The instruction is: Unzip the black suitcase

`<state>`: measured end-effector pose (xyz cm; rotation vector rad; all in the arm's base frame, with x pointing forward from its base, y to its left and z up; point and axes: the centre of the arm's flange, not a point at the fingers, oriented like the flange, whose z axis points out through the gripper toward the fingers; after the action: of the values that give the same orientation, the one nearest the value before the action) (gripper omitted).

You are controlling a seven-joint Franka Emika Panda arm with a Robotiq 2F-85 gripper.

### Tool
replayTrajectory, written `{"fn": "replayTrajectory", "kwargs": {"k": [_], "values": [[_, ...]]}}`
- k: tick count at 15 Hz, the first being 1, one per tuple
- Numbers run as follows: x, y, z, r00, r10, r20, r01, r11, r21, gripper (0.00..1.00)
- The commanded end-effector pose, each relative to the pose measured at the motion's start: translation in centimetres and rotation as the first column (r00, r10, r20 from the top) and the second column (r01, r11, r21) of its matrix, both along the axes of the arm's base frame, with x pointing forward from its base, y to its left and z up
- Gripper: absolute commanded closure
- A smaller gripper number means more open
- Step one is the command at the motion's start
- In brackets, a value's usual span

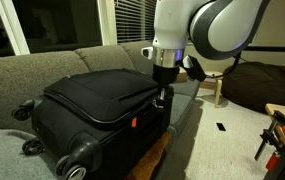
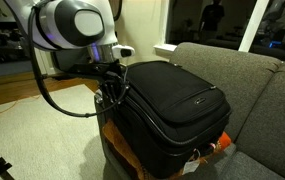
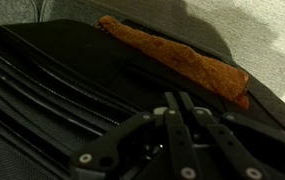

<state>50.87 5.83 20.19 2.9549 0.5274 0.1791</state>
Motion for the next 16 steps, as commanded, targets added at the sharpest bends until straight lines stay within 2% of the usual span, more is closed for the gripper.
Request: {"fn": "replayTrajectory", "kwargs": {"k": [1,16], "values": [[1.0,4.2,-0.6,1.0,0.031,-0.001,-0.031,1.0,-0.005,0.94],[1.5,9.2,-0.4,0.993,0.112,-0.04,-0.114,0.992,-0.055,0.94]]}}
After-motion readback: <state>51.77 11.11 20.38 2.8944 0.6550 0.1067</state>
